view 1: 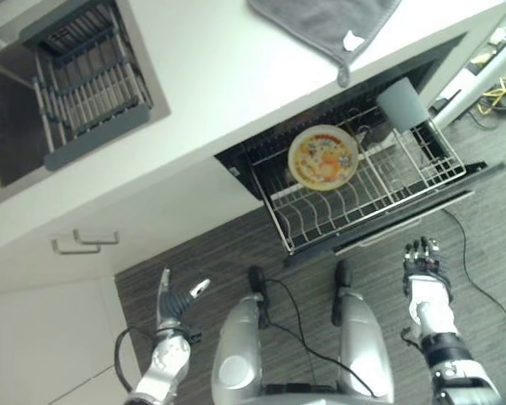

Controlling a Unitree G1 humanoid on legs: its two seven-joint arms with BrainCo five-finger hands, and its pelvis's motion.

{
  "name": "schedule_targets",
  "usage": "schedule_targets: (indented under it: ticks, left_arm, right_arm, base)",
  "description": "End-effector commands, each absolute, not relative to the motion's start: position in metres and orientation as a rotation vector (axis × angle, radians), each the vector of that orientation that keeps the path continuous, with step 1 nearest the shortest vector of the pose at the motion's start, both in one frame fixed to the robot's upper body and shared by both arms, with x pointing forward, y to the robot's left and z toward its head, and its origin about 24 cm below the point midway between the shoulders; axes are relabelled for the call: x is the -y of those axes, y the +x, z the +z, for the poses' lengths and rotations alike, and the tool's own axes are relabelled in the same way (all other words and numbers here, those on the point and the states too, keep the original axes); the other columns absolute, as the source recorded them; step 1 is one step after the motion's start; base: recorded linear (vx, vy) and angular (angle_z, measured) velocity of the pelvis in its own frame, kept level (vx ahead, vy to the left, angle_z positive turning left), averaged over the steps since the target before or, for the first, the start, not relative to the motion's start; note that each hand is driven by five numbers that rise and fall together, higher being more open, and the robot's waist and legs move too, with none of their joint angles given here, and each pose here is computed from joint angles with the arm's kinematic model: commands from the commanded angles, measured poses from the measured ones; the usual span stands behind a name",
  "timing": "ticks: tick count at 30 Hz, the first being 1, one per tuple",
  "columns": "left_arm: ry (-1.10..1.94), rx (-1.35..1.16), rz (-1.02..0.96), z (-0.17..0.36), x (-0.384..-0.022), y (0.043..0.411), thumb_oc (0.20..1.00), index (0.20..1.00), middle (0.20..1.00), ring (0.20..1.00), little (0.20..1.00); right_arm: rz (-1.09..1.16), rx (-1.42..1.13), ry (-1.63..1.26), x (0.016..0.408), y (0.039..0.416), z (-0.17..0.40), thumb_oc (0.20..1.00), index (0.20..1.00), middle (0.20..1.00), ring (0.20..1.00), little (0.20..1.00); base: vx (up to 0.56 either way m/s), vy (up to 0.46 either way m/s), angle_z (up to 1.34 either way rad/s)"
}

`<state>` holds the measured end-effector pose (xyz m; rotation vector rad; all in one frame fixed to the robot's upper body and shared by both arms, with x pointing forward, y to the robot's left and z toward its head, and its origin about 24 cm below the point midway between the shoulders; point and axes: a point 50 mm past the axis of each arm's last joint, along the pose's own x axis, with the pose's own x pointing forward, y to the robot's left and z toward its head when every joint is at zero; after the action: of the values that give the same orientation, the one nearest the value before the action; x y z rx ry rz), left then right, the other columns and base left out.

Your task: Place the dishes in the dishwasher.

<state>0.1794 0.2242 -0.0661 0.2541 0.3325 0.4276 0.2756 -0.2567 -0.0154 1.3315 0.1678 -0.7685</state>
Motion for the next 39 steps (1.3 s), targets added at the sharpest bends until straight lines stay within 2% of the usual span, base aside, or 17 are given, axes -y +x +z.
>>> schedule_targets:
  ticks: [1, 14, 18, 26, 30, 34, 39]
  left_arm:
    - [0.272, -0.310, 0.483, -0.060, -0.242, 0.175, 1.000, 1.000, 1.000, 1.000, 1.000]
    - [0.344, -0.422, 0.446, -0.067, -0.256, 0.164, 1.000, 1.000, 1.000, 1.000, 1.000]
    - [0.374, -0.478, 0.441, -0.073, -0.264, 0.155, 1.000, 1.000, 1.000, 1.000, 1.000]
    - [0.375, -0.547, 0.354, -0.085, -0.258, 0.149, 1.000, 1.000, 1.000, 1.000, 1.000]
    - [0.382, -0.578, 0.317, -0.081, -0.265, 0.149, 1.000, 1.000, 1.000, 1.000, 1.000]
    - [0.387, -0.592, 0.308, -0.078, -0.276, 0.146, 1.000, 1.000, 1.000, 1.000, 1.000]
    - [0.403, -0.611, 0.270, -0.079, -0.283, 0.136, 1.000, 1.000, 1.000, 1.000, 1.000]
  right_arm:
    - [-0.695, -0.203, 1.479, 0.256, 0.270, -0.017, 0.200, 0.200, 0.200, 0.200, 0.200]
    - [-0.512, -0.184, 1.208, 0.282, 0.309, 0.035, 0.200, 0.200, 0.200, 0.200, 0.200]
    - [-0.411, -0.143, 1.046, 0.295, 0.339, 0.090, 0.200, 0.200, 0.200, 0.200, 0.200]
    - [-0.372, -0.122, 0.806, 0.301, 0.377, 0.173, 0.200, 0.200, 0.200, 0.200, 0.200]
    - [-0.454, -0.027, 0.715, 0.310, 0.387, 0.229, 0.200, 0.200, 0.200, 0.200, 0.200]
    - [-0.480, 0.066, 0.652, 0.313, 0.388, 0.261, 0.200, 0.200, 0.200, 0.200, 0.200]
    - [-0.453, 0.243, 0.579, 0.320, 0.381, 0.315, 0.200, 0.200, 0.200, 0.200, 0.200]
  base:
    - [0.05, -0.015, 0.11]
    - [0.06, -0.037, 0.08]
    - [0.06, 0.012, 0.12]
    - [0.06, 0.118, 0.16]
    - [0.18, 0.079, 0.46]
    - [0.06, -0.026, 0.28]
    - [0.04, -0.038, 0.26]
